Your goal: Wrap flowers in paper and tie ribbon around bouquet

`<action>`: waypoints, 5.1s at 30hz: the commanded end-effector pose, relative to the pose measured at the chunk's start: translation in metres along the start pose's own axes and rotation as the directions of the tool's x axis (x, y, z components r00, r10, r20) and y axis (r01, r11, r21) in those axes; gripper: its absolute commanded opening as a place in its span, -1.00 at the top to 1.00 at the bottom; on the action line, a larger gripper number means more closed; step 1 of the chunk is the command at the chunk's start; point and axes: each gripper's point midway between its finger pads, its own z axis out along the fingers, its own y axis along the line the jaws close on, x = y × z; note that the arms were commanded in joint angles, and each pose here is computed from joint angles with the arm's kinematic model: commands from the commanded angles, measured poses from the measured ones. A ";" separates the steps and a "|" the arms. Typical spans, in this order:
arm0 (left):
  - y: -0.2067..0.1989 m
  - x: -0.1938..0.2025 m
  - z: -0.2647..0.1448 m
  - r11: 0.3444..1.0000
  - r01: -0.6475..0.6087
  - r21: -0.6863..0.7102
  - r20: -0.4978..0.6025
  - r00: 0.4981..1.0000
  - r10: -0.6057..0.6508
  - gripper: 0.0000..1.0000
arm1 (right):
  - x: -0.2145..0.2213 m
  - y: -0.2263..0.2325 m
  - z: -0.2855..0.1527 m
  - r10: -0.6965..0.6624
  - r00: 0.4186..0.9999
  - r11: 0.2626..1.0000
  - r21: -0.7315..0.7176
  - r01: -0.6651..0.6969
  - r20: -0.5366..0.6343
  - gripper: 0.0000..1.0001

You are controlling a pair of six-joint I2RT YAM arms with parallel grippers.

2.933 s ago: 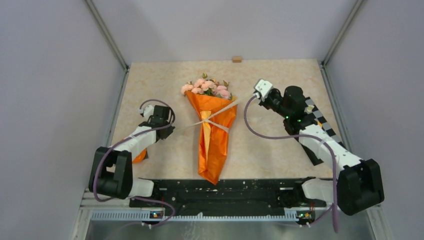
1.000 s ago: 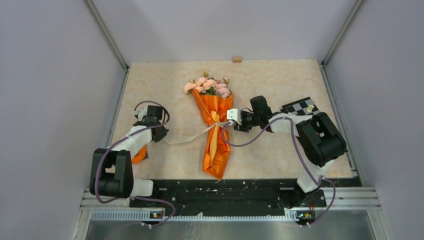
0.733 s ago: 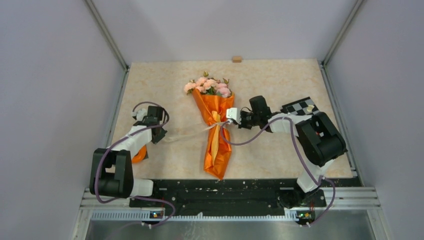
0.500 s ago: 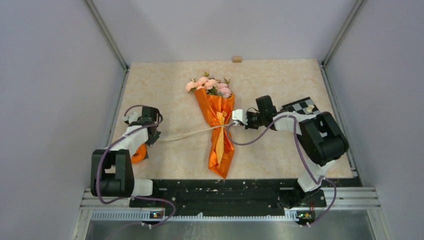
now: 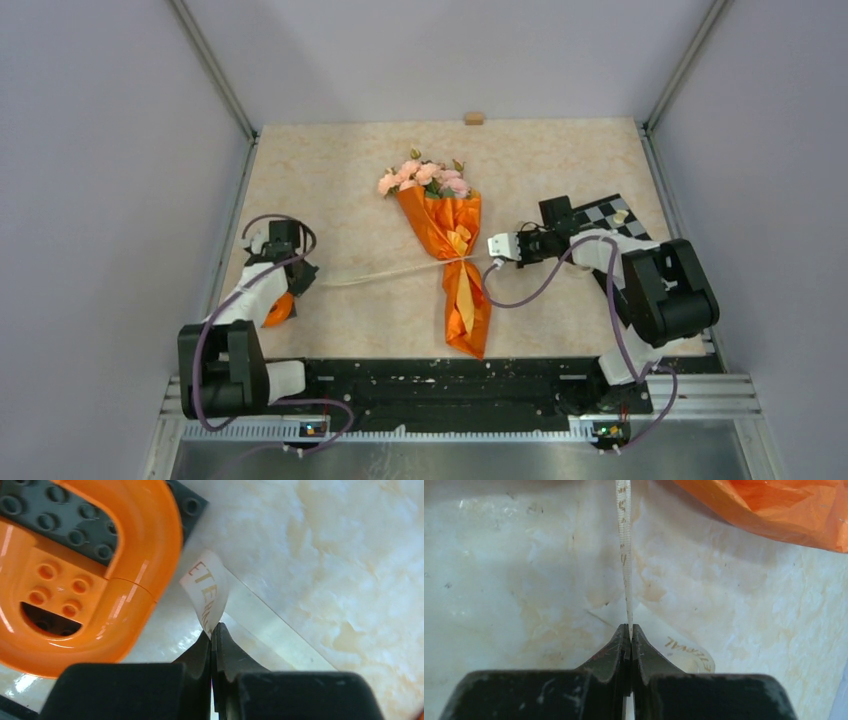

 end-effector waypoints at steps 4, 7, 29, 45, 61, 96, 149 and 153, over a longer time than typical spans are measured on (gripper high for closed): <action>-0.049 0.001 -0.048 0.939 -0.270 0.212 0.110 0.962 0.251 0.13 | -0.018 -0.011 -0.023 -0.042 0.999 0.999 0.032 0.041 0.027 1.00; -0.069 0.010 -0.083 0.886 -0.400 0.236 0.151 0.915 0.373 -0.95 | -0.024 -0.007 -0.019 -0.065 0.997 0.998 -0.004 0.065 0.037 1.00; -0.207 0.198 -0.103 -0.124 -0.504 0.855 0.284 0.255 0.924 -0.97 | -0.027 -0.016 -0.028 -0.070 0.995 0.997 -0.012 0.071 0.075 1.00; -0.134 0.228 -0.109 0.076 -0.509 0.857 0.097 0.304 0.948 -0.33 | -0.030 -0.052 -0.040 0.079 0.991 0.986 0.140 -0.093 0.106 1.00; -0.123 0.190 -0.087 0.460 -0.650 0.605 0.015 0.587 0.809 1.00 | -0.034 -0.066 -0.052 0.123 0.986 0.967 0.211 -0.144 0.109 1.00; -0.215 0.125 -0.160 0.423 -0.451 0.786 0.120 0.783 0.611 1.00 | -0.060 0.016 -0.014 -0.232 0.969 0.970 -0.047 0.236 0.091 0.89; -0.252 0.153 -0.206 0.306 -0.314 0.899 -0.017 0.672 0.741 1.00 | 0.046 -0.084 0.011 0.706 0.670 0.708 0.232 -0.667 -0.228 1.00; -0.252 0.152 -0.206 0.279 -0.328 0.902 0.022 0.681 0.732 1.00 | 0.010 -0.132 -0.028 0.739 0.672 0.635 0.375 -0.675 -0.042 1.00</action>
